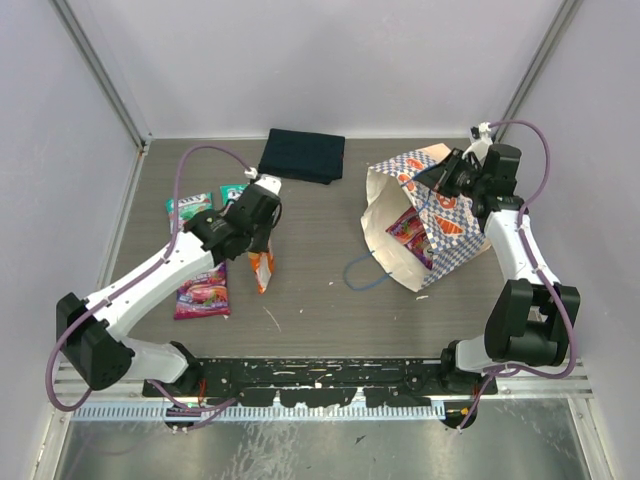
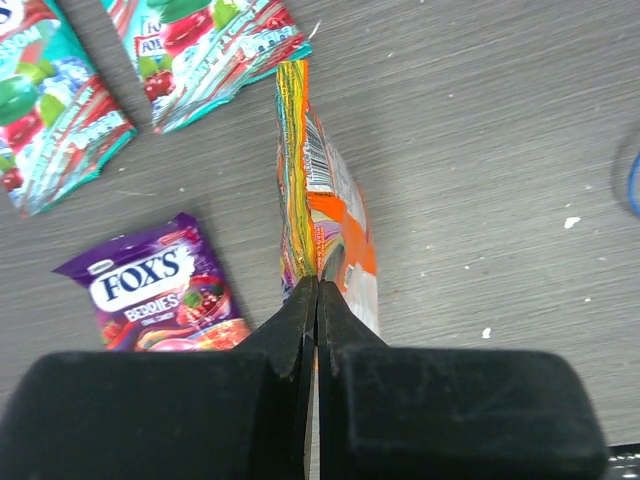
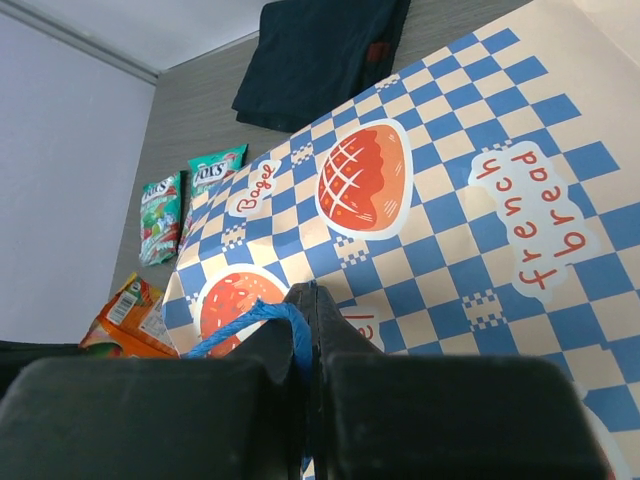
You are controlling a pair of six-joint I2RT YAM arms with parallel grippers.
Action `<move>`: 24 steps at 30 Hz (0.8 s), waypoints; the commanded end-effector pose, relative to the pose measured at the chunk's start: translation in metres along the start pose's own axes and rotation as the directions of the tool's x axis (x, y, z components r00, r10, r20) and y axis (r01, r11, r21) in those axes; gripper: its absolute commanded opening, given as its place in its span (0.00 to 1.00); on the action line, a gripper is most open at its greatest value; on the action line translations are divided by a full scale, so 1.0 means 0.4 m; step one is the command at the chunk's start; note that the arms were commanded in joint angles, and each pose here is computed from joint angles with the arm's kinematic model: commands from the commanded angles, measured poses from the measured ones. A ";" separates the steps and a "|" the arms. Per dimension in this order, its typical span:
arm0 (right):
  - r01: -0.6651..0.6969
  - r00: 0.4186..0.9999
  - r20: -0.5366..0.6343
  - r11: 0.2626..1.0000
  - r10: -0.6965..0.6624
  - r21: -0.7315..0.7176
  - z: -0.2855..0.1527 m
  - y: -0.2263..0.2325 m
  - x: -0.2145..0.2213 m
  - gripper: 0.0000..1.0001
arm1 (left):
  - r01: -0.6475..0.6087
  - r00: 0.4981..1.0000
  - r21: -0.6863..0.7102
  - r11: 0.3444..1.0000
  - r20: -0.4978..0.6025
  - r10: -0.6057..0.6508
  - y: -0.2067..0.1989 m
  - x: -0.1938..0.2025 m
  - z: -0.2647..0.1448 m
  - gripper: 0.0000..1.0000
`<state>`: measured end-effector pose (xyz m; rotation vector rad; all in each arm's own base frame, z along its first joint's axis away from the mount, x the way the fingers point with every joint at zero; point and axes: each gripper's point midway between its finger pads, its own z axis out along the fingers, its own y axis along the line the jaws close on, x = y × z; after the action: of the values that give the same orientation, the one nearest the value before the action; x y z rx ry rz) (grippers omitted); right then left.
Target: Take the snacks out of the paper bag
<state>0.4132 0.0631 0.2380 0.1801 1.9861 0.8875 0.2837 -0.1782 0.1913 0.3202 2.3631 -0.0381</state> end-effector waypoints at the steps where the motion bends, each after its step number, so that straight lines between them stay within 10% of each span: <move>1: 0.059 0.997 0.054 0.997 -0.057 -0.050 -0.012 0.052 -0.036 0.01 | -0.110 0.993 -0.122 0.986 0.030 0.115 0.028 -0.002 -0.025 0.00; 15: 0.069 0.997 0.042 0.997 -0.067 -0.044 -0.003 0.059 -0.026 0.01 | -0.468 0.884 0.012 0.884 -0.004 0.468 -0.256 0.072 0.016 0.05; 19: 0.067 0.997 0.038 0.997 -0.066 -0.041 0.002 0.055 -0.024 0.01 | -0.503 0.859 0.159 0.849 -0.009 0.511 -0.349 0.148 0.017 0.62; 24: 0.067 0.997 0.037 0.997 -0.066 -0.045 0.007 0.056 -0.025 0.01 | -0.434 0.895 0.378 0.818 0.071 0.441 -0.432 0.150 -0.049 0.98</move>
<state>0.4120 0.0746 0.2382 0.1522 1.9907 0.9001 0.2029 -0.2980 0.1220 1.0733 2.2943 0.0360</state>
